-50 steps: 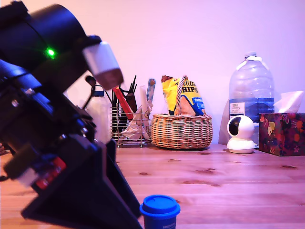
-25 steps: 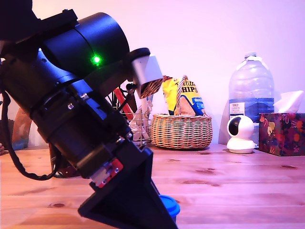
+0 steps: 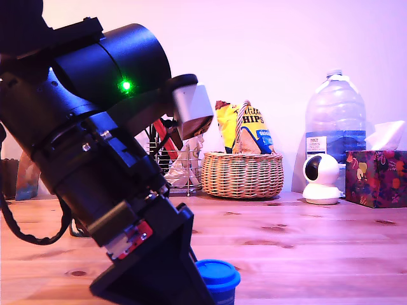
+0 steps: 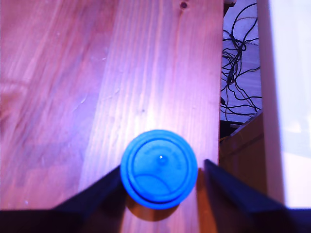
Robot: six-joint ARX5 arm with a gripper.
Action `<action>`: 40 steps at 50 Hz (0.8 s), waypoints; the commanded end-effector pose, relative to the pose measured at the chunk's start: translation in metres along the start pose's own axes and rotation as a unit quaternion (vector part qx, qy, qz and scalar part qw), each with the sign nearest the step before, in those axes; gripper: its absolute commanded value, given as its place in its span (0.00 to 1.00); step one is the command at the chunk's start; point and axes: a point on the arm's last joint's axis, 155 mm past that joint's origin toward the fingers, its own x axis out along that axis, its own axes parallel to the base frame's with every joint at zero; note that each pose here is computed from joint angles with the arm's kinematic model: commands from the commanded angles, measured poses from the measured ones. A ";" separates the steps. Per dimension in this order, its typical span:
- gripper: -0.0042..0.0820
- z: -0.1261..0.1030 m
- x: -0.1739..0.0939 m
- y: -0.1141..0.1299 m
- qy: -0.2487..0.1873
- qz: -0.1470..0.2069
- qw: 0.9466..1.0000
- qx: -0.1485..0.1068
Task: Pick up the coffee capsules from the table one by one and drop them inside the nearest coffee cup
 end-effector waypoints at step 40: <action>0.33 0.032 -0.021 -0.004 -0.048 0.012 0.999 0.010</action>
